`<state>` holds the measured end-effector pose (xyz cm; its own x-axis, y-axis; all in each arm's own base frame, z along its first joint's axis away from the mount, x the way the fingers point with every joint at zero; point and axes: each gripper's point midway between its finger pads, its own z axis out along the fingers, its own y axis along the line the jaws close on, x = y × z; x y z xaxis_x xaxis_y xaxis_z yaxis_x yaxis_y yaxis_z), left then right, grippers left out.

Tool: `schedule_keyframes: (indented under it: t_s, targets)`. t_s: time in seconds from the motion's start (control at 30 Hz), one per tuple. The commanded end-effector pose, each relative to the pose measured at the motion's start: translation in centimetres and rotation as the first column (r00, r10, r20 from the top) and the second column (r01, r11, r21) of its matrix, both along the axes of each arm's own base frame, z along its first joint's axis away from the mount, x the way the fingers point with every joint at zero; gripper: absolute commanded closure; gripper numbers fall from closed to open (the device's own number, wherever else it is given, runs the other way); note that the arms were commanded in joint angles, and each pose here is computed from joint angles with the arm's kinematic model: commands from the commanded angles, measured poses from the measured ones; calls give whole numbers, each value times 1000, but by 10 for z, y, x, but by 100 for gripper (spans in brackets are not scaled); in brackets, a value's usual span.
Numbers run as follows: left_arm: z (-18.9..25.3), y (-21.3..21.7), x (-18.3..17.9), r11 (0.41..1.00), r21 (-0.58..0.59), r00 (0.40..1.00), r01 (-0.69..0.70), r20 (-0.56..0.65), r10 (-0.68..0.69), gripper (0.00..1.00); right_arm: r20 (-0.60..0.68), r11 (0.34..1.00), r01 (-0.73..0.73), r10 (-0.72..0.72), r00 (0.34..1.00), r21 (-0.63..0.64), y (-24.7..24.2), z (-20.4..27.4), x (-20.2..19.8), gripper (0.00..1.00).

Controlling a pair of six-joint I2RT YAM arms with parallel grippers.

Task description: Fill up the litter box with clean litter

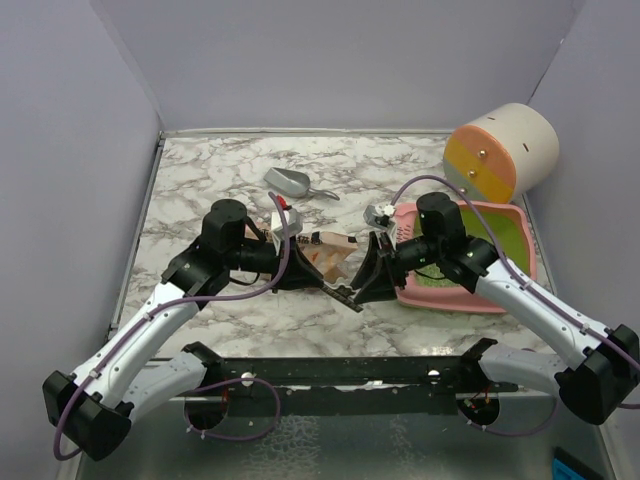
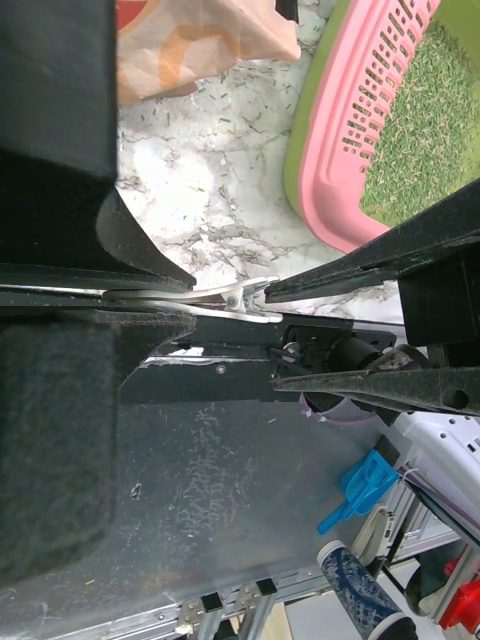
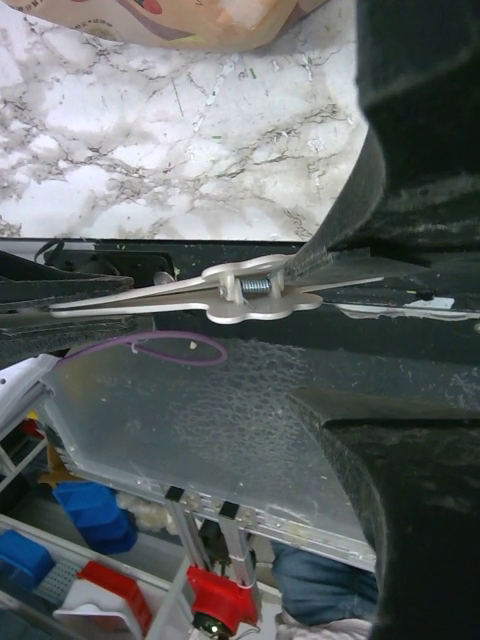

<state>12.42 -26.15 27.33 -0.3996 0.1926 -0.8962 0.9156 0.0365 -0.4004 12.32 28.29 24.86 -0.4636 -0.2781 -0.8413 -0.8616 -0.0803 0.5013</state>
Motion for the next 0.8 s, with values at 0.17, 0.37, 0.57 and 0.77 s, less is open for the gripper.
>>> schedule_keyframes:
  t_s: [0.17, 0.37, 0.57, 0.77]
  targets:
    - [22, 7, -38, 983, -81, 986, 164, 36, -161, 100, 149, 996, 81, -83, 985, 24, 5, 9, 26, 51]
    - [20, 10, -42, 984, -73, 987, 163, 30, -161, 100, 174, 993, 112, -114, 978, 22, 3, 16, 29, 56]
    - [23, 12, -47, 981, -82, 984, 177, 41, -174, 100, 197, 989, 138, -144, 970, 43, 1, 26, 30, 55]
    - [25, 12, -46, 982, -86, 985, 169, 44, -166, 100, 167, 994, 99, -105, 980, 45, 4, 21, 26, 55]
